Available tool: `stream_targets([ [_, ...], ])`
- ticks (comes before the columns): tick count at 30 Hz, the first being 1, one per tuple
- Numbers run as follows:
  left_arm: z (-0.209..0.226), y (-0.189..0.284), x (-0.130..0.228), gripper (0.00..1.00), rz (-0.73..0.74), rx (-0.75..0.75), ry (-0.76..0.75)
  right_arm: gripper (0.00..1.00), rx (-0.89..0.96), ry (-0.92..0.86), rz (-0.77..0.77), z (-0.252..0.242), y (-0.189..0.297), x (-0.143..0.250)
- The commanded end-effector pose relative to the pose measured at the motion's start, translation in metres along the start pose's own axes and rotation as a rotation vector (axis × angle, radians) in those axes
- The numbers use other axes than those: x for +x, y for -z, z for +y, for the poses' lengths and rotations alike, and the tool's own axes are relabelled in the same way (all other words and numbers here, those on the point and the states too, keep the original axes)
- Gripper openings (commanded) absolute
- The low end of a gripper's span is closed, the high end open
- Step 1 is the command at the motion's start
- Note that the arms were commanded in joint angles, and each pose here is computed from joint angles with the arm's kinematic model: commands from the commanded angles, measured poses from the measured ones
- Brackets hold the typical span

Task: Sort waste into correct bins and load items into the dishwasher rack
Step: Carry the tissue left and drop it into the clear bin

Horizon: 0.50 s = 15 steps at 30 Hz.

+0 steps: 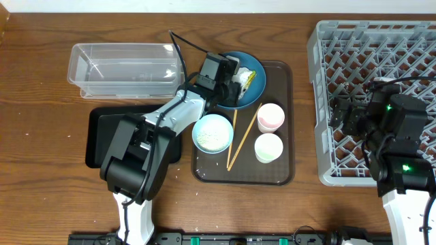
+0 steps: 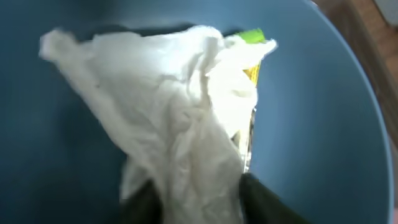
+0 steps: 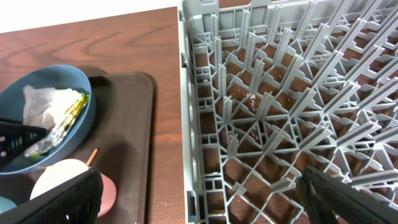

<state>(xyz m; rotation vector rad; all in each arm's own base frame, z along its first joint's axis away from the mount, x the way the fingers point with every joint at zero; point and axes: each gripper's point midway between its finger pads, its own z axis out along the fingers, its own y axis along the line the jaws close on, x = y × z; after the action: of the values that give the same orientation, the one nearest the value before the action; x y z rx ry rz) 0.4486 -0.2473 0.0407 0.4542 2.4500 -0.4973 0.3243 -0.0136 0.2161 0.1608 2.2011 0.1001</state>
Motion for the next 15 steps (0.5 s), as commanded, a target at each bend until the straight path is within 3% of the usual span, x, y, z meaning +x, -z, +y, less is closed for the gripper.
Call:
stream_targets([
  [1, 0.002, 0.005, -0.010, 0.19, -0.023, -0.007, 0.000, 0.99, -0.026, 0.017, -0.019, 0.009, 0.003, -0.008],
  [4, 0.005, 0.015, -0.018, 0.06, -0.041, -0.012, 0.005, 0.99, -0.026, 0.017, -0.019, 0.009, 0.003, -0.008],
  [15, 0.065, 0.142, -0.092, 0.06, -0.289, -0.203, 0.080, 0.99, -0.026, 0.017, -0.020, 0.009, 0.003, -0.008],
])
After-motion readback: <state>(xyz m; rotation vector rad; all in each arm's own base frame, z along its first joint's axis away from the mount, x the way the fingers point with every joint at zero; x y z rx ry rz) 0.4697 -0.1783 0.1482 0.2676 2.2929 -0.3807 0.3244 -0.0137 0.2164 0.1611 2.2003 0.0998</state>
